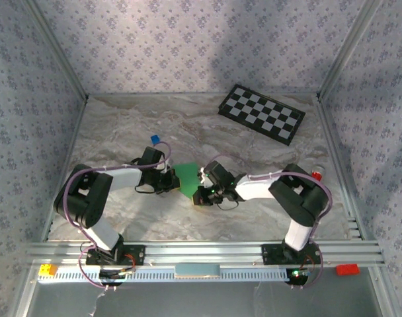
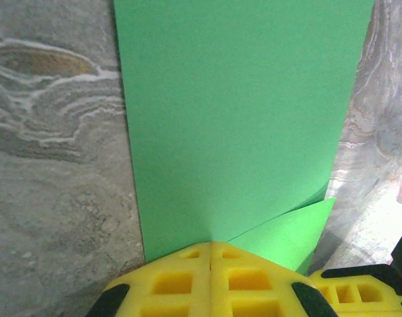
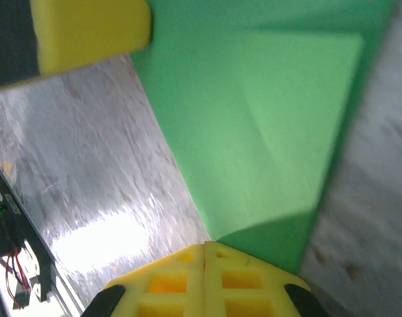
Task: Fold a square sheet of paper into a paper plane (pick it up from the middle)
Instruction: Third fold the triangle at the center of the table.
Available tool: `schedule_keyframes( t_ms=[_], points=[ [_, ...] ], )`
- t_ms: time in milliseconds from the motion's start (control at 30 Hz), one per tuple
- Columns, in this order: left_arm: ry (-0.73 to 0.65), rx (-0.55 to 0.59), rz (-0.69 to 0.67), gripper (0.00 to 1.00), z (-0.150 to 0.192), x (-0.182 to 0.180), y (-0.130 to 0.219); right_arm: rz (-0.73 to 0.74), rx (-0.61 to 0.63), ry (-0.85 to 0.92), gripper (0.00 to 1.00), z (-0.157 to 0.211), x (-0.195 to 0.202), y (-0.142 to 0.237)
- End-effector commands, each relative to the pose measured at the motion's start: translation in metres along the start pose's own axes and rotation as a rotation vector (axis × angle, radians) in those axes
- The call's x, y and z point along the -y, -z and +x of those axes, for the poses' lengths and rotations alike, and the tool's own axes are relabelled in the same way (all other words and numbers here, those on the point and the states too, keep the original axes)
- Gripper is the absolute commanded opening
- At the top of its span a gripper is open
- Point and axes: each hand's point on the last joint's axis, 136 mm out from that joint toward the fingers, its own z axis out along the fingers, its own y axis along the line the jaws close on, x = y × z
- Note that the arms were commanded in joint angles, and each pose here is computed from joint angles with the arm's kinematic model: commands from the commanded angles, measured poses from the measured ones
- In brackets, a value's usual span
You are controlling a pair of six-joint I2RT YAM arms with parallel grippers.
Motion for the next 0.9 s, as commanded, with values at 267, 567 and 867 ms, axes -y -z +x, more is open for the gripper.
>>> schedule_keyframes(
  t_ms=[267, 567, 867],
  points=[
    [0.150, 0.015, -0.056, 0.00, 0.018, -0.030, 0.000, 0.085, 0.133, 0.003, 0.06, 0.006, 0.016, 0.046],
    [0.142, 0.126, -0.020, 0.11, 0.025, 0.001, 0.017, 0.205, 0.230, -0.035, 0.16, -0.016, 0.031, 0.068],
    [0.067, 0.231, -0.071, 0.38, 0.007, 0.003, 0.064, 0.154, 0.197, 0.032, 0.31, -0.045, 0.003, 0.046]
  ],
)
